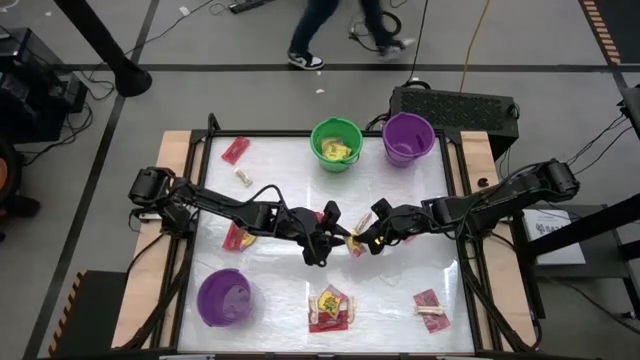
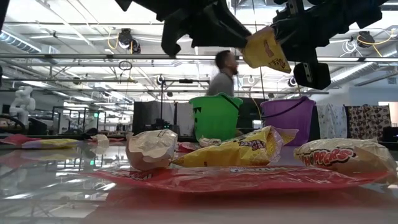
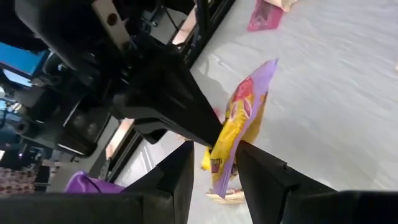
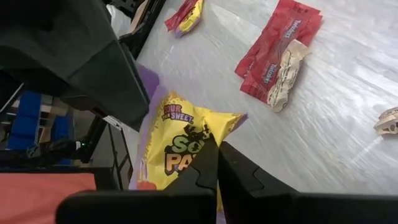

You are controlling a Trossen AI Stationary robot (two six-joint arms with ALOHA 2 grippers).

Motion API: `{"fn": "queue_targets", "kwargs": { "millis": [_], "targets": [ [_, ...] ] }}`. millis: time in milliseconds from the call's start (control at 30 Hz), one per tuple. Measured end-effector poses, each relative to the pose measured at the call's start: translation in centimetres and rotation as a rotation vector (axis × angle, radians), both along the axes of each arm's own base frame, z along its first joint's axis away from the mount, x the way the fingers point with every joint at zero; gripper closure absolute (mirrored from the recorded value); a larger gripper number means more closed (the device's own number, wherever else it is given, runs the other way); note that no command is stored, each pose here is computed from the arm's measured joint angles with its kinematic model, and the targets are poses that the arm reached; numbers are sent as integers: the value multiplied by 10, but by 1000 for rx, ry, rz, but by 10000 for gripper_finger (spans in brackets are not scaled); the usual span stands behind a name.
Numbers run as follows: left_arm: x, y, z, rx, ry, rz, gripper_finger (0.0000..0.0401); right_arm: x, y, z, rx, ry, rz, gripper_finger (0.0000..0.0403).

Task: Sort candy by brand, put in halloween buckets
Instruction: Put the yellow candy into the green bucket

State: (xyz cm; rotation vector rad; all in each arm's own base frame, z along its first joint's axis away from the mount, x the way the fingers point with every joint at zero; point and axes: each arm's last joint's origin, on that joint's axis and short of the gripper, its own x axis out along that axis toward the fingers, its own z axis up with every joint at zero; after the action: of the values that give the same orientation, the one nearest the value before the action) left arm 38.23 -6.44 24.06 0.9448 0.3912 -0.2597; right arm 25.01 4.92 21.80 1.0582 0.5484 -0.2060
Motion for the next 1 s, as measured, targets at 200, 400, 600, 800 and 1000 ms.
{"fn": "queue_targets", "kwargs": {
  "millis": [200, 400, 600, 800, 1000],
  "targets": [
    [-1, 1, -2, 3, 26, 4, 299, 0, 0, 0, -3, 0, 1, 403],
    [-1, 1, -2, -7, 28, 9, 361, 0, 0, 0, -41, -5, 21, 403],
    [-1, 2, -3, -96, 36, 57, 394, 0, -1, 0, -99, -12, 14, 402],
    [0, 6, -2, -76, 28, 78, 398, 0, -3, 0, -212, -19, -7, 371],
    [5, 25, 11, -43, -20, 193, 399, 1, -7, 0, -297, -18, -19, 304]
  ]
}}
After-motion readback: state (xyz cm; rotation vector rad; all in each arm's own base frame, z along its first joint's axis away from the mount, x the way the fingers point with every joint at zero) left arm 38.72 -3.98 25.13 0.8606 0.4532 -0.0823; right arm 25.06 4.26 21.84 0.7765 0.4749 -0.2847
